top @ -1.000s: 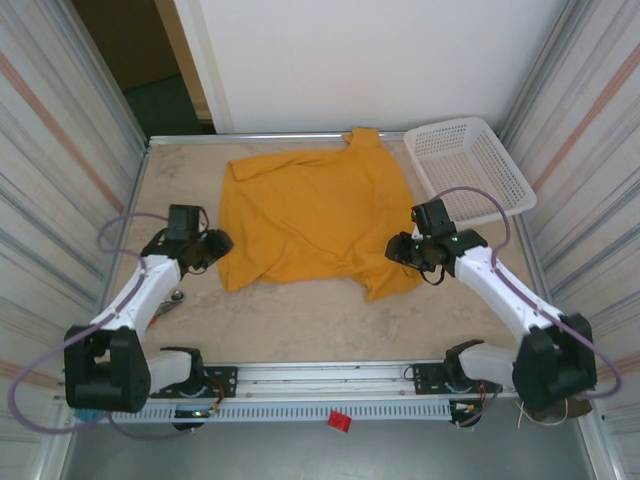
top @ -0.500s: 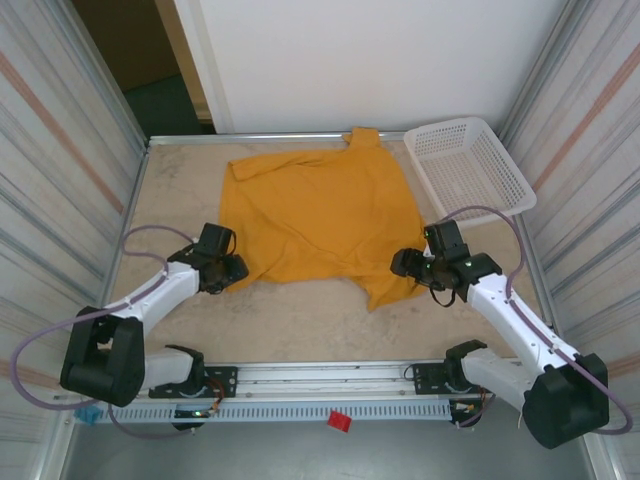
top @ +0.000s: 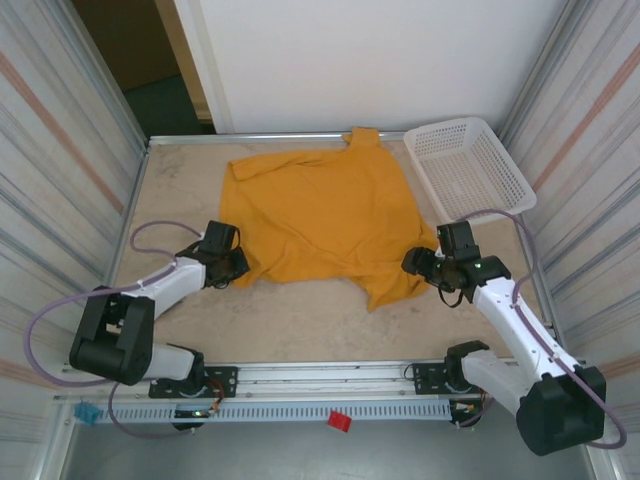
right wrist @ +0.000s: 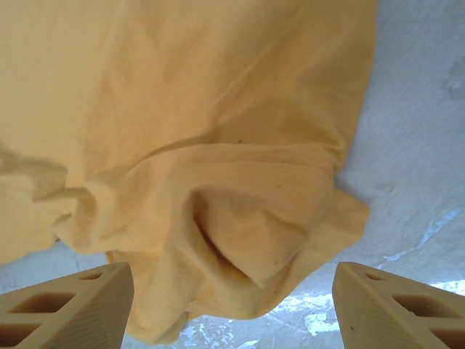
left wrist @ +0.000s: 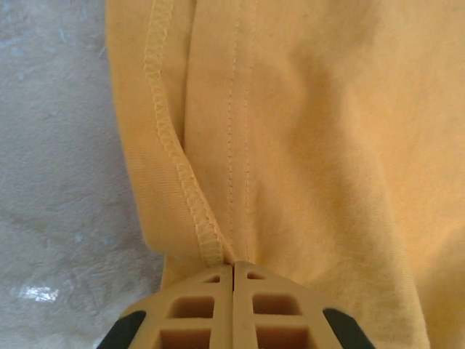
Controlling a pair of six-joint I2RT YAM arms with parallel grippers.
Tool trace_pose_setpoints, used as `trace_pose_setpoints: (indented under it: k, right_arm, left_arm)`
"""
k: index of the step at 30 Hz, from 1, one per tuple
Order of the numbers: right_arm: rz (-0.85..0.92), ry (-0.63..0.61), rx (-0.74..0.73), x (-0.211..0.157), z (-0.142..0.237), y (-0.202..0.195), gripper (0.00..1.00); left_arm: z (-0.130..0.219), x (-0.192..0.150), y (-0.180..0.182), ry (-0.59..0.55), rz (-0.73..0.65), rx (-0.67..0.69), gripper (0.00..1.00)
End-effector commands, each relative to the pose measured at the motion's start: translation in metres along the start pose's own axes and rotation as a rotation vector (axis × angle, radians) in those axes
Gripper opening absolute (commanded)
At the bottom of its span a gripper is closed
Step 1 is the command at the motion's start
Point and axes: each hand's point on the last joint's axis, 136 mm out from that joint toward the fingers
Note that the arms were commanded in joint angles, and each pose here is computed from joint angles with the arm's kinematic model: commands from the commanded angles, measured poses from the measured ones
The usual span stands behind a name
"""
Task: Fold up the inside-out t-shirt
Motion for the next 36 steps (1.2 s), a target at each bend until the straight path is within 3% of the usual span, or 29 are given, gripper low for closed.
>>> trace_pose_setpoints:
  k: [1, 8, 16, 21, 28, 32, 36]
  right_arm:
    - [0.0, -0.01, -0.008, 0.002, 0.011, -0.004, 0.71]
    - [0.006, 0.042, -0.024, -0.011, 0.006, -0.014, 0.71]
    - [-0.01, 0.14, -0.044, -0.042, -0.025, -0.034, 0.67]
    - [-0.05, 0.156, -0.066, -0.043, -0.038, -0.037, 0.55]
    - [-0.067, 0.137, -0.134, -0.045, -0.05, -0.055, 0.26]
    - [-0.094, 0.116, -0.154, -0.046, -0.049, -0.062, 0.26]
    - [-0.106, 0.089, -0.139, -0.039, -0.049, -0.059, 0.43]
  left_arm:
    - [0.029, 0.02, -0.001, -0.078, 0.006, -0.034, 0.0]
    - [0.091, 0.041, 0.03, -0.21, 0.104, -0.021, 0.0]
    - [0.076, 0.036, 0.055, -0.166, 0.159, 0.034, 0.0]
    - [0.073, 0.043, 0.056, -0.171, 0.154, 0.043, 0.0]
    - [0.075, 0.053, 0.059, -0.185, 0.162, 0.04, 0.0]
    - [0.077, 0.058, 0.058, -0.196, 0.163, 0.035, 0.0]
    - [0.077, 0.059, 0.057, -0.196, 0.161, 0.03, 0.0]
Point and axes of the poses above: each hand's point on the last joint's axis, 136 mm out from that joint toward the fingers, its own z axis back along the fingers, its own y axis along the line the jaws close on, x = y × z, and after that the axes turned 7 degrees about -z, right-handed
